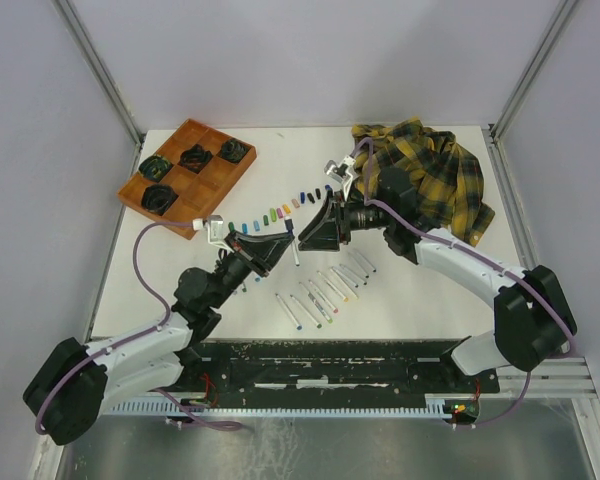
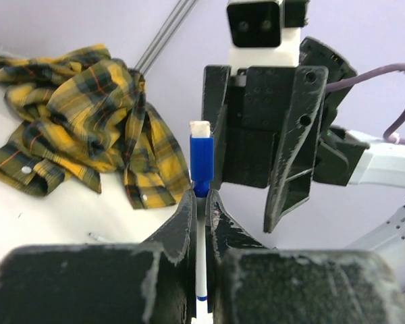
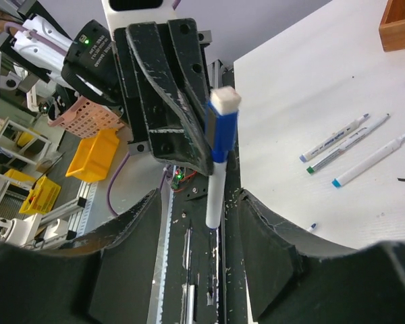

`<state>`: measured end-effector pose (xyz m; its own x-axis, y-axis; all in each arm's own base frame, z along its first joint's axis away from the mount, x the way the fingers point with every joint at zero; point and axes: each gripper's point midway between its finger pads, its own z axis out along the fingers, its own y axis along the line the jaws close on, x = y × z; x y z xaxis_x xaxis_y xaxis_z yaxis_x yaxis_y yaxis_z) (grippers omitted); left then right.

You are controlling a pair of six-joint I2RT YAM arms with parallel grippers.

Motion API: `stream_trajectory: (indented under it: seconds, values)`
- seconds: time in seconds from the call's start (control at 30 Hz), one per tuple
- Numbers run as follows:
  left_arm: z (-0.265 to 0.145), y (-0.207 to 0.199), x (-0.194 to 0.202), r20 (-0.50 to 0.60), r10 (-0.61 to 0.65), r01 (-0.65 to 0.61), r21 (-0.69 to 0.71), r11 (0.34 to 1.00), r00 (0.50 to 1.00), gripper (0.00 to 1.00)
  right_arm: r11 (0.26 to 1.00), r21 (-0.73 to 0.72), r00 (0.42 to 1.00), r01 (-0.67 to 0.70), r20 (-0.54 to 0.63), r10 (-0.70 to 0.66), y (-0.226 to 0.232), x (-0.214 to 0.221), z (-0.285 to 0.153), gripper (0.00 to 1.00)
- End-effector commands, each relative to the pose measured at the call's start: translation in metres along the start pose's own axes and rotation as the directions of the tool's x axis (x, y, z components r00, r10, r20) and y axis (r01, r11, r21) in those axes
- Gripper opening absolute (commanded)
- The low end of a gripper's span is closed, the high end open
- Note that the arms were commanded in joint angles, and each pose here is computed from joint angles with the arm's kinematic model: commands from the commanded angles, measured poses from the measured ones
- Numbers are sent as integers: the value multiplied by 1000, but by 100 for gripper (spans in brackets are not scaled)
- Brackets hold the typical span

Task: Open the pen caps
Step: Pick up the pen from the center of the board.

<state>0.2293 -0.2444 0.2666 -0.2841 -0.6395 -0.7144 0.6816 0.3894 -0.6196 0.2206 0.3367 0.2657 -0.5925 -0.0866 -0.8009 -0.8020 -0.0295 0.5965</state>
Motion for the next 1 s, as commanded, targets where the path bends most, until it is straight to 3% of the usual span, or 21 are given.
stream_trajectory:
  seconds: [0.0,0.23,0.4,0.53,0.63,0.7,0.77,0.87,0.97]
  values:
    - [13,-28,-42,168,43,-56,69,996,985,3,999,-15,998,43,54,-43,7,-13,3,56]
    - [16,-33,-47,207,27,-42,72,996,978,3,999,-29,999,36,40,-34,10,-6,11,55]
    - [21,-36,-44,207,16,-33,79,996,978,3,999,-39,999,31,25,-30,13,-1,18,48]
    - [23,-37,-40,198,5,-22,84,996,980,3,999,-39,999,30,22,-29,13,-2,19,28]
    - [24,-36,-38,190,2,-18,83,996,982,3,999,-33,999,29,20,-29,13,-1,19,1]
    - [23,-36,-38,190,-1,-15,78,997,982,4,999,-28,999,31,15,-30,12,-1,19,0]
    - [22,-35,-38,184,0,-13,65,998,983,13,999,-26,1000,30,6,-30,12,-1,19,0]
    - [17,-30,-41,185,0,-5,29,1000,983,46,999,-28,999,40,-2,-40,15,-2,18,0]
    - [9,-25,-44,174,9,-6,-17,1000,985,64,998,-30,998,64,-17,-64,18,-3,16,0]
